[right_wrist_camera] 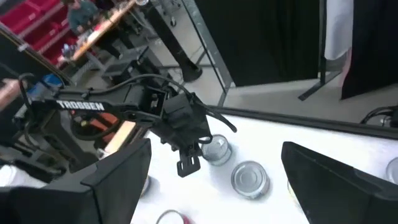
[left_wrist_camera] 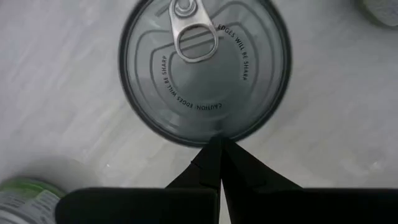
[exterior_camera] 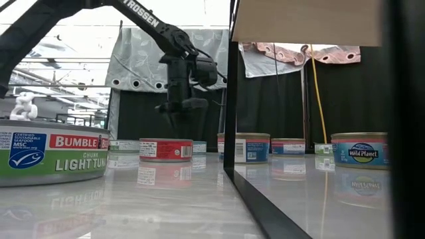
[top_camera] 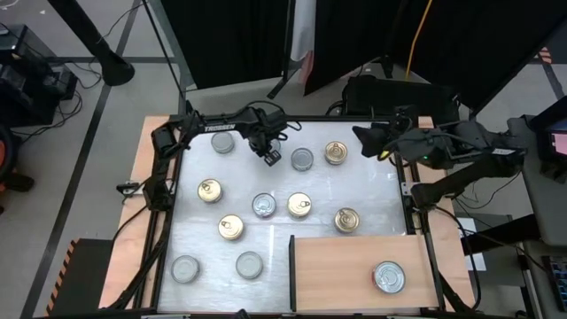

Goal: Stack canned seafood by type on shelf
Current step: Put the green-blue tuna can on the shelf

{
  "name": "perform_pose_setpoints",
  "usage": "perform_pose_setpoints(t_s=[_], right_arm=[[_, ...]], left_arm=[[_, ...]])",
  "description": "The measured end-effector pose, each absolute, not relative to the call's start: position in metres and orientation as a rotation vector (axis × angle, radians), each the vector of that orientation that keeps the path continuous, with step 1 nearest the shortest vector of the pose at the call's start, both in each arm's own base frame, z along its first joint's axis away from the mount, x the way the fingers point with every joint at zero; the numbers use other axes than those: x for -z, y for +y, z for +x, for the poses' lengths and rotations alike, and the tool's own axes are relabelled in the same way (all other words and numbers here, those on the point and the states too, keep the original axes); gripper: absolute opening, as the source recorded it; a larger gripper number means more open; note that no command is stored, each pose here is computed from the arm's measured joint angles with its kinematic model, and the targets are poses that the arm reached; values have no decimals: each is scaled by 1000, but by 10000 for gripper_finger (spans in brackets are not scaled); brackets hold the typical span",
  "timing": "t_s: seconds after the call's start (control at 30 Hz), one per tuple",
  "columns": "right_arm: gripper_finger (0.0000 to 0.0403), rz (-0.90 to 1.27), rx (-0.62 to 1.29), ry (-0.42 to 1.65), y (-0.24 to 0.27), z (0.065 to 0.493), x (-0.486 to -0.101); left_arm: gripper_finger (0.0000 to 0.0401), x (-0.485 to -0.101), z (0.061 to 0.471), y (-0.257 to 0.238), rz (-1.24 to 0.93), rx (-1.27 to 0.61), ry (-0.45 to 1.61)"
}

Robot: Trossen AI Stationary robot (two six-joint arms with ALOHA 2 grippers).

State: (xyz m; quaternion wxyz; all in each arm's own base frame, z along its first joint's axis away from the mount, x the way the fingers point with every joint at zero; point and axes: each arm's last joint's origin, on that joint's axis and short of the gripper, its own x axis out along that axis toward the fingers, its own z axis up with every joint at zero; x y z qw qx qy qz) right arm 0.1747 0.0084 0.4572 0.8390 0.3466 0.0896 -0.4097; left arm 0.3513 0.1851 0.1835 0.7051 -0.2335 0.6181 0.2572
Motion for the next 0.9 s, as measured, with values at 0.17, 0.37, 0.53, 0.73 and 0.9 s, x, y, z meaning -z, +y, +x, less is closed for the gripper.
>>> perform_pose_setpoints(t_s=[0.17,0.37,0.53,0.73,0.9], right_arm=[[352,740,840,242,3,176,-456],[352,732,852,238,-2,177,-457],[352,720,840,255,-4,177,-457],[352,724,824,268,-3,177,-457],[352,717,828,269,-4,177,-457]], left_arm=[[8,-184,352,183,-511,-577,1378],[7,-171,347,175,-497,-579,1410],[7,-154,342,160,-485,-586,1480],[6,-182,337,133,-409,-599,1437],[2,-220,335,134,-365,-683,1228]])
